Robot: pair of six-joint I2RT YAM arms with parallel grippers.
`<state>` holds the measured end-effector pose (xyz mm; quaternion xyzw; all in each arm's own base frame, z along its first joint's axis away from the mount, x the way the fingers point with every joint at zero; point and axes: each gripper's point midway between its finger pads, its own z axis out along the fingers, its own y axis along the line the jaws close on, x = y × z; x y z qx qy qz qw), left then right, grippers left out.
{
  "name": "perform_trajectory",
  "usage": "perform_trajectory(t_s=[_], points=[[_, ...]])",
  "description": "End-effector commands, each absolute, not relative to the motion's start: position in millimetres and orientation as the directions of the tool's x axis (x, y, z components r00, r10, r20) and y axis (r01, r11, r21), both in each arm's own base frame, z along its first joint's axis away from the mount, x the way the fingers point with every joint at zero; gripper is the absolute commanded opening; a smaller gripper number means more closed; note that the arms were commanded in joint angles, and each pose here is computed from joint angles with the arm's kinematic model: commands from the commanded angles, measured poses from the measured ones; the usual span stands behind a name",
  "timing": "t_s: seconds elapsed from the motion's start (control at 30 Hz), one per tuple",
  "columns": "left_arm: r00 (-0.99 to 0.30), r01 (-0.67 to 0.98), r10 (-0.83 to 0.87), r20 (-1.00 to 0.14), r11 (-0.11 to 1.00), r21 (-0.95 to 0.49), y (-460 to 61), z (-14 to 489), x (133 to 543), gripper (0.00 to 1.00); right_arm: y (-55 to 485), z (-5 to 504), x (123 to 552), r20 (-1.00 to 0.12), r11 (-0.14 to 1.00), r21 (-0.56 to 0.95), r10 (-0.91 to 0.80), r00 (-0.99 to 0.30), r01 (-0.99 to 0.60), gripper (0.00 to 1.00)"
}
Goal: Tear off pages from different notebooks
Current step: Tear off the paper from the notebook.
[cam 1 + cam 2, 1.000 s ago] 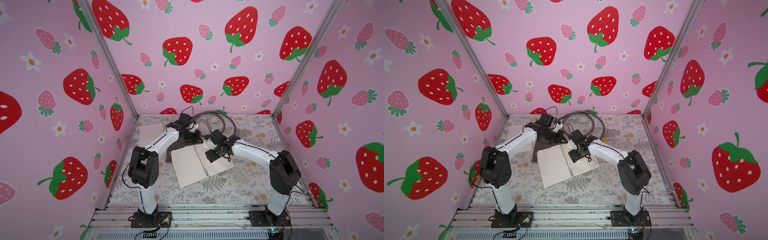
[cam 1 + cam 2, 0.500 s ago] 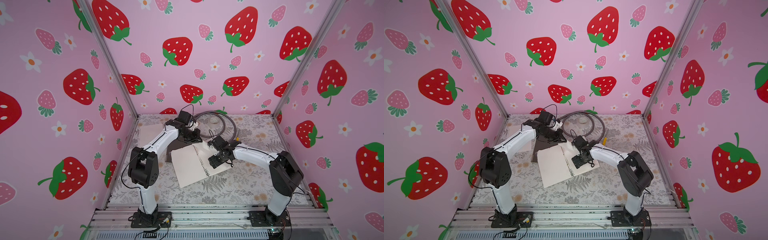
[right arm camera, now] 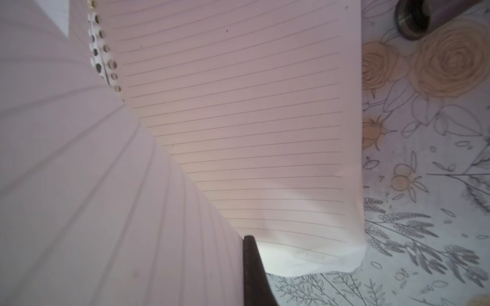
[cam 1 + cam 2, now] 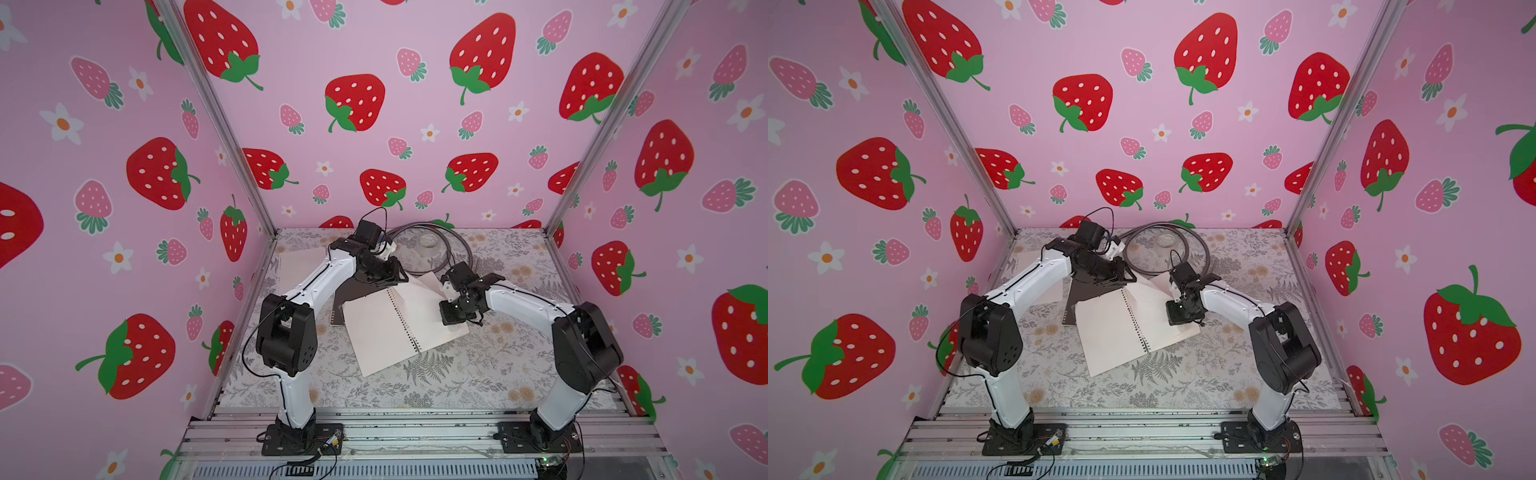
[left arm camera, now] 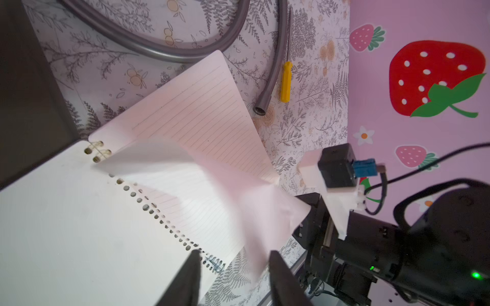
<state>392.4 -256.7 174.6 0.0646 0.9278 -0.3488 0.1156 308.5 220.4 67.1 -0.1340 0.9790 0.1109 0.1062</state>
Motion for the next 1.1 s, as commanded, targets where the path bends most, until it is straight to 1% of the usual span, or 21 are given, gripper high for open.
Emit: perform_trajectory(t_s=[0.0,0.13,0.33,0.4,0.5,0.57,0.7,0.77,0.9,0.97,1.07], points=[[-0.938,0.263,0.039,-0.345,0.728,-0.633,-254,204,388,0.59,255,80,302,-0.127,0.885,0.426,-0.149,-0.981,-0.190,0.00],[-0.913,0.303,0.053,-0.404,0.750,-0.588,-243,207,371,0.70,273,87,300,-0.028,0.852,0.513,-0.109,-0.994,-0.108,0.00],[-0.883,0.355,0.131,-0.451,0.815,-0.458,-226,193,336,0.74,290,106,308,0.060,0.792,0.610,-0.037,-0.997,0.007,0.00],[-0.877,0.341,0.122,-0.465,0.840,-0.422,-217,191,331,0.79,291,108,309,0.075,0.786,0.618,-0.036,-0.997,0.018,0.00],[-0.858,0.326,0.091,-0.506,0.857,-0.398,-207,198,327,0.91,283,106,306,0.077,0.807,0.591,-0.045,-0.996,0.009,0.00],[-0.838,0.324,0.068,-0.542,0.860,-0.394,-203,206,327,0.94,278,103,301,0.079,0.815,0.580,-0.046,-0.996,0.009,0.00],[-0.803,0.340,0.044,-0.594,0.854,-0.395,-202,223,331,0.95,274,94,290,0.138,0.818,0.572,-0.020,-0.990,0.063,0.00],[-0.815,0.346,0.073,-0.574,0.857,-0.382,-203,217,330,0.94,282,98,290,0.164,0.791,0.606,-0.015,-0.986,0.089,0.00],[-0.839,0.372,0.176,-0.516,0.876,-0.307,-202,192,317,0.92,296,113,299,0.184,0.746,0.657,-0.014,-0.983,0.112,0.01],[-0.838,0.400,0.217,-0.501,0.868,-0.293,-207,184,307,0.92,303,119,303,0.217,0.723,0.674,-0.003,-0.976,0.148,0.01],[-0.828,0.445,0.284,-0.483,0.858,-0.257,-219,174,296,0.90,311,120,303,0.297,0.688,0.687,0.028,-0.954,0.234,0.01]])
